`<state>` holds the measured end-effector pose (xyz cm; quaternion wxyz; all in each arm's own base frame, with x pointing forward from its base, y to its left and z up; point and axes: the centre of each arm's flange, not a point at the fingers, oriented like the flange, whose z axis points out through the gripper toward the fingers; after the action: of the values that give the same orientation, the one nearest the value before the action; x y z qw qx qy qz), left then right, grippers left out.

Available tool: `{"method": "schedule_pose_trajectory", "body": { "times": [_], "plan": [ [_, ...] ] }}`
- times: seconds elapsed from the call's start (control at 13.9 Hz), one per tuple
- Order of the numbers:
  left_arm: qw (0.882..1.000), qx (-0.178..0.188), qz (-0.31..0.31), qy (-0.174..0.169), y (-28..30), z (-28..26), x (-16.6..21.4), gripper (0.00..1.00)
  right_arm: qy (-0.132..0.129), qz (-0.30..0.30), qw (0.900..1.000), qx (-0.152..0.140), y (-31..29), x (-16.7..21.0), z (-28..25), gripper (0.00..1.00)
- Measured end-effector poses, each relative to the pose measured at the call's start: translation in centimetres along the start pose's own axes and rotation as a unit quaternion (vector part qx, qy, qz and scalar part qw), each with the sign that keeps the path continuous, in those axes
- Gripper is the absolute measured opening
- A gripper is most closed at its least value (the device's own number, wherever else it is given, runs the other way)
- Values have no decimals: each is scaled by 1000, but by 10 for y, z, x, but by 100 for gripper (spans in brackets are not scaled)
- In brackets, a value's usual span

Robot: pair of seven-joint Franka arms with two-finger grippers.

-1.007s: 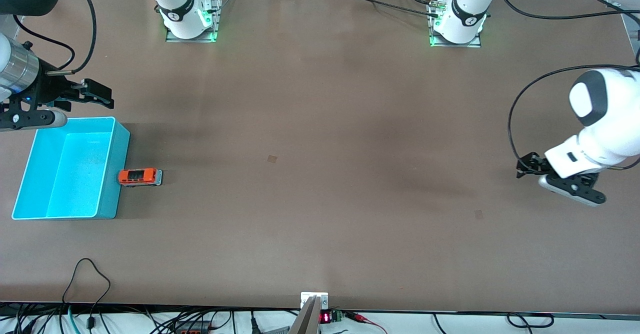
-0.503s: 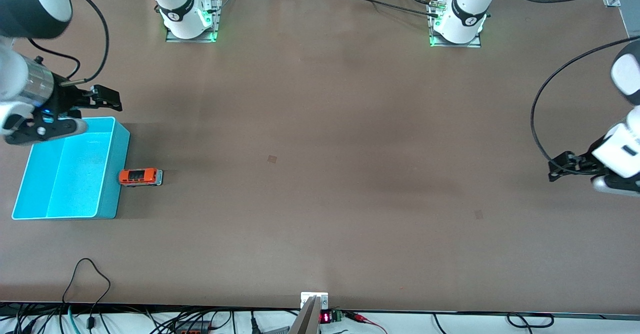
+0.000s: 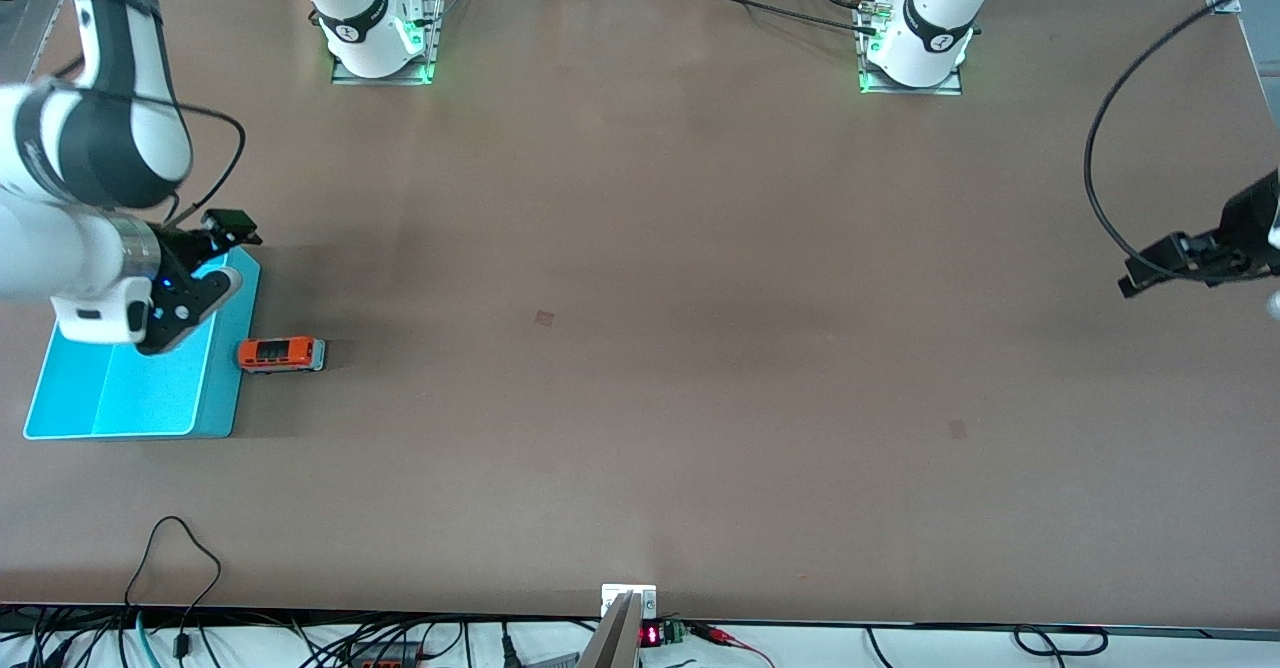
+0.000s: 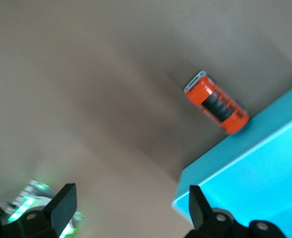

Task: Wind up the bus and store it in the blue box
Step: 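Reach the right gripper to the bus while the left gripper withdraws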

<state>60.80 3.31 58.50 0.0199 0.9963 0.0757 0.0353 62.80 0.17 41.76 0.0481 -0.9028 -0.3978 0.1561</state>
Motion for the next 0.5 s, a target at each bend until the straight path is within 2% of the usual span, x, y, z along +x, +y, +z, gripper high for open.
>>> {"method": "schedule_pose_trajectory", "body": {
  "times": [0.22,0.5],
  "plan": [
    [1000,-1,5,-5,6,-12,-10,100,17,-108,994,-16,27,-6,47,100],
    [1000,-1,11,10,0,3,-5,100,41,-240,968,-67,34,0,88,100]
  ]
}}
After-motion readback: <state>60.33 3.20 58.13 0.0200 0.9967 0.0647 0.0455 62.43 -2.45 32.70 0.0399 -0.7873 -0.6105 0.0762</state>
